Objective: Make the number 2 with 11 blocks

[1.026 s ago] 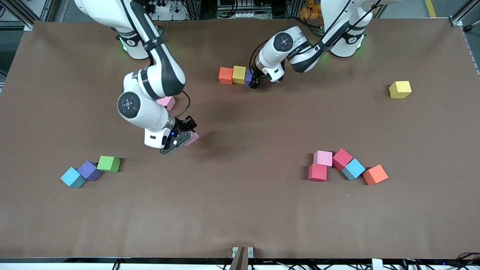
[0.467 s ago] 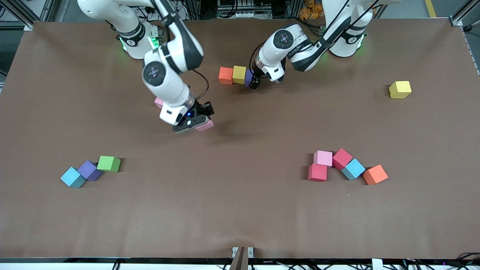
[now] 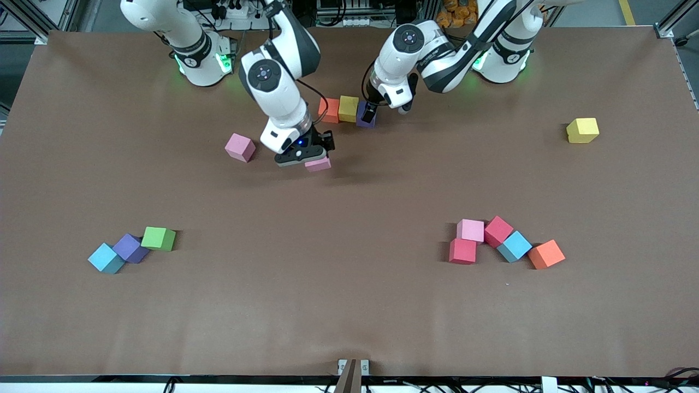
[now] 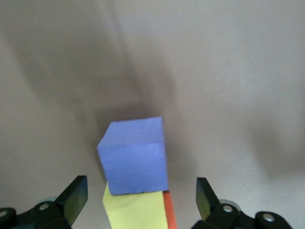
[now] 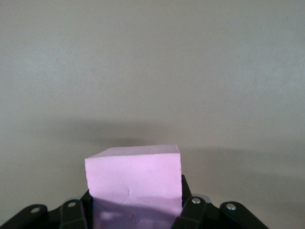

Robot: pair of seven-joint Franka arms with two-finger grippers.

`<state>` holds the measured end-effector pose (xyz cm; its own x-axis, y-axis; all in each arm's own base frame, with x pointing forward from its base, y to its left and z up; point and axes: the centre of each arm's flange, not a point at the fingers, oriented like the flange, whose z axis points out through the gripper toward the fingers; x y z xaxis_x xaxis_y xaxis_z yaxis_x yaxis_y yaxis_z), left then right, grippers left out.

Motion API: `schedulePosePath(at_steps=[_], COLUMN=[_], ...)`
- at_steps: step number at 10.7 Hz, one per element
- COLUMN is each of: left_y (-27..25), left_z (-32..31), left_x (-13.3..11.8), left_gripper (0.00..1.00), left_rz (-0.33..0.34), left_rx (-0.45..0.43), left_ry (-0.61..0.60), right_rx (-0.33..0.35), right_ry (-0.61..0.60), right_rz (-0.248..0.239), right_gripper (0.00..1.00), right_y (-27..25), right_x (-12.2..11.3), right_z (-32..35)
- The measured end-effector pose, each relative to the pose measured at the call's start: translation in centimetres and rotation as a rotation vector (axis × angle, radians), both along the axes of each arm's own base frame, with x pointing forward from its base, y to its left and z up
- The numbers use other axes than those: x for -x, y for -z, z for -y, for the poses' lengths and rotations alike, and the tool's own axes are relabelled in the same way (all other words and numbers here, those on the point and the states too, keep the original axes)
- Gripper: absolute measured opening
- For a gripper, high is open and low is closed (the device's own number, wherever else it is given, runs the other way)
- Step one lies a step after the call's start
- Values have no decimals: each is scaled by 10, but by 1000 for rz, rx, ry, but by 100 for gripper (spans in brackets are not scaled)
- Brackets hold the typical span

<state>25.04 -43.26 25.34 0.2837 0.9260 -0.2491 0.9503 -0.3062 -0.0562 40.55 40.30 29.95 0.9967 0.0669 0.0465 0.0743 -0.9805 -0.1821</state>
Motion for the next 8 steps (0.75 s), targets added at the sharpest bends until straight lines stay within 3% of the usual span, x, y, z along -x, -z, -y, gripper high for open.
schedulePosePath(at_steps=[2, 4, 8], left_y=[-20, -43, -70], left_z=[-12, -23, -65], left_x=[-39, -82, -167], left_gripper=[100, 100, 100], left_rz=[11, 15, 104], left_rx=[-33, -43, 2], left_ry=[67, 161, 425], right_rx=[-1, 41, 97], right_ry=[56, 97, 205], right_rz=[-4, 19, 65], right_gripper=[63, 63, 63], right_y=[1, 10, 35], right_x=[11, 34, 79], right_z=[-11, -32, -81])
